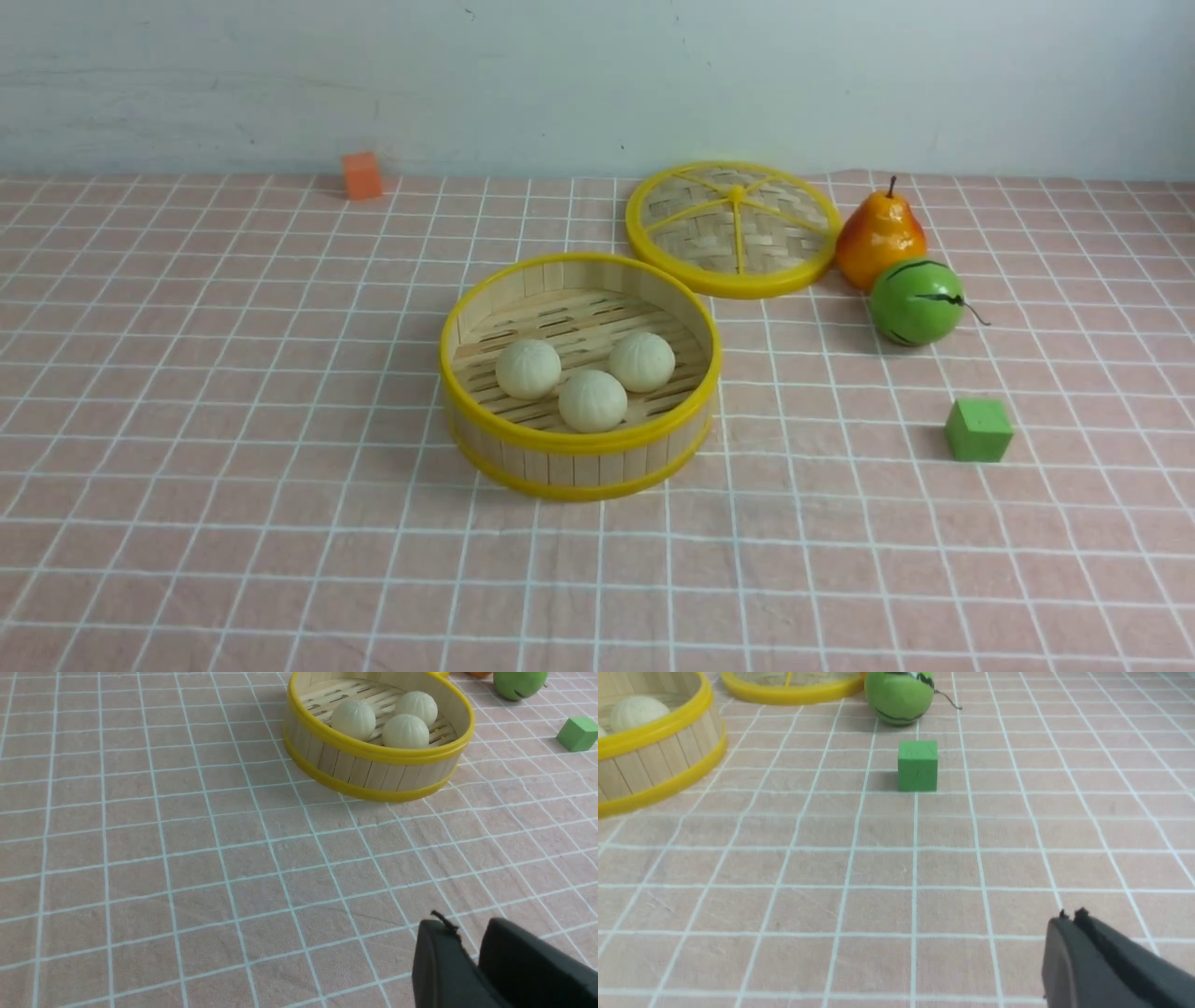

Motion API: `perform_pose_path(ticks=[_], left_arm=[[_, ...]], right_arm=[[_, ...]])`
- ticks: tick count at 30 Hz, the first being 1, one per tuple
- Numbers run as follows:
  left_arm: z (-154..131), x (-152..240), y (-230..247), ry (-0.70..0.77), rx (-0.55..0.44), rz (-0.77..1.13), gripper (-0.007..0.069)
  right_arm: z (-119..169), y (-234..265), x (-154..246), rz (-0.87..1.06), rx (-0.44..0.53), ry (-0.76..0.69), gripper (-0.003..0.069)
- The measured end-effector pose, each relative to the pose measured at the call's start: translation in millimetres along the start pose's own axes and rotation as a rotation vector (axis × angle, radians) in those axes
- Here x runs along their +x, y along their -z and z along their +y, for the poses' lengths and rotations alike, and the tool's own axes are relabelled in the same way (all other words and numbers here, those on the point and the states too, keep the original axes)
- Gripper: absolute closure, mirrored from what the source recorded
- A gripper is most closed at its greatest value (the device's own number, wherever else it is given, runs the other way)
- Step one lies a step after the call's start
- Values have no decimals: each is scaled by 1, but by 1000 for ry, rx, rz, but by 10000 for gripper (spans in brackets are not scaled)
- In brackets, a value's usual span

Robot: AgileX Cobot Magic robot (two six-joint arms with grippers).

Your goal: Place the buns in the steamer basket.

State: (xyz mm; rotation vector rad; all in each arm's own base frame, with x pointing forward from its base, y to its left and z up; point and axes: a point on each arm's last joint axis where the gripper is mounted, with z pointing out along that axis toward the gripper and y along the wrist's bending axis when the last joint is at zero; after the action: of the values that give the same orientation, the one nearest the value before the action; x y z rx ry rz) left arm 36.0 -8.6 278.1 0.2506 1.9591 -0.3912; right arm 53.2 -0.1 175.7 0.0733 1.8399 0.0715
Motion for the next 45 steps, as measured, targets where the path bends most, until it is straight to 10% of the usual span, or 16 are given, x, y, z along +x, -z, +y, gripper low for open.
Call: perform_pose_path(ticks=[45], left_arm=[[0,0,0,0,0,1,461]], right_arm=[[-5,1,2,28,81,19,670]])
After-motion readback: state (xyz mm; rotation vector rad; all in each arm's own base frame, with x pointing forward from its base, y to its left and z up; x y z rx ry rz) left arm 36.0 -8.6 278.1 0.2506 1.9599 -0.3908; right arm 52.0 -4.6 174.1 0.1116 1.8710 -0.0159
